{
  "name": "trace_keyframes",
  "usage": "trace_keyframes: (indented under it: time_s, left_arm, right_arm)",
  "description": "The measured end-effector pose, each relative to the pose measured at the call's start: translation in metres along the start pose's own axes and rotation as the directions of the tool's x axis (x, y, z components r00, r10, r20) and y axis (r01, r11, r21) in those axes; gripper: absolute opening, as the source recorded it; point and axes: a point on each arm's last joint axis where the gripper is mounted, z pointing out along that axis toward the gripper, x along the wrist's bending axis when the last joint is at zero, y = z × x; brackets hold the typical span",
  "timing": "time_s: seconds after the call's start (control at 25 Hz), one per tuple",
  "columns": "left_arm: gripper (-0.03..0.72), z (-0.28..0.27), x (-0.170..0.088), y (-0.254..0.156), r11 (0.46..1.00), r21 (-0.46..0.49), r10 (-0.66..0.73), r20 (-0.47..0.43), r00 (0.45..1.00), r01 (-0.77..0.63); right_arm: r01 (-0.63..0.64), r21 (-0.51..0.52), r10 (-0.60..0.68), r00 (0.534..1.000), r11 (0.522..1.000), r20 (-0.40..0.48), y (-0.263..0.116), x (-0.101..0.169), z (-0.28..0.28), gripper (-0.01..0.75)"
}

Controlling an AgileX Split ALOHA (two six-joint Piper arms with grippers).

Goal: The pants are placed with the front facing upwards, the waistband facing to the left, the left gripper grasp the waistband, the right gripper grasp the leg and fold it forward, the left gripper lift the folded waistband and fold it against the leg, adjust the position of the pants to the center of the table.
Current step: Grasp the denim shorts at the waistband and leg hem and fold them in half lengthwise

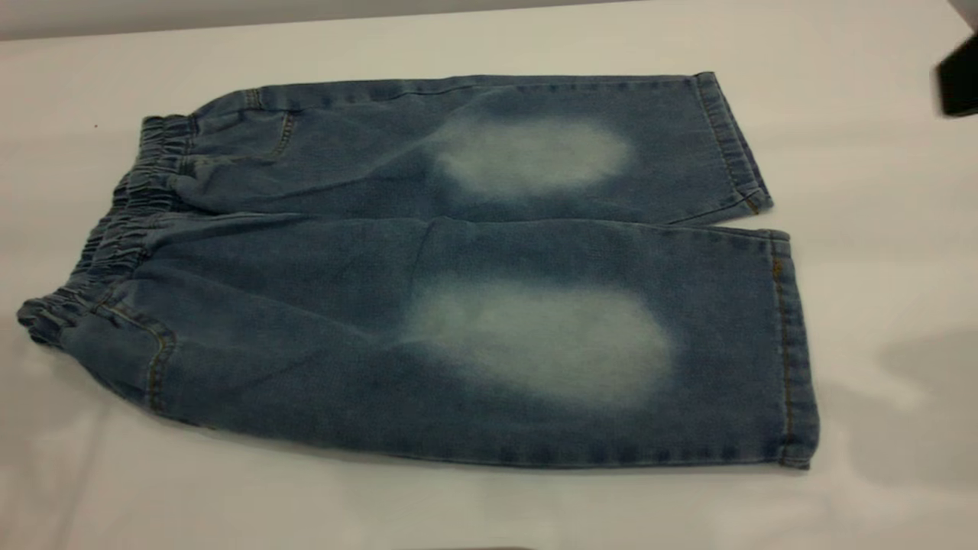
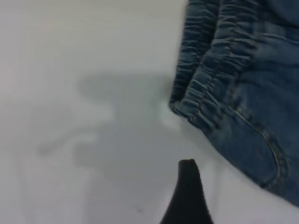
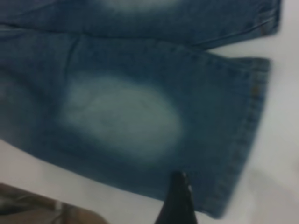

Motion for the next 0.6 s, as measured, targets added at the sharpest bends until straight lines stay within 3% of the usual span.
trace_keyframes:
  time_s: [0.28, 0.6]
  left_arm:
    - [0.516, 0.076, 0.003, -0.001, 0.984, 0.126, -0.125, -0.043, 0.991, 0.129]
    - [0.516, 0.126, 0.003, -0.009, 0.949, 0.232, -0.201, -0.079, 0.976, 0.214]
  right_arm:
    - [-0.042, 0.032, 0.044, 0.997, 0.999, -0.066, 0.006, -0.008, 0.034, 0.515]
    - [-0.049, -0.017, 0.047, 0.995, 0.999, -0.092, 0.011, -0.010, 0.043, 0.515]
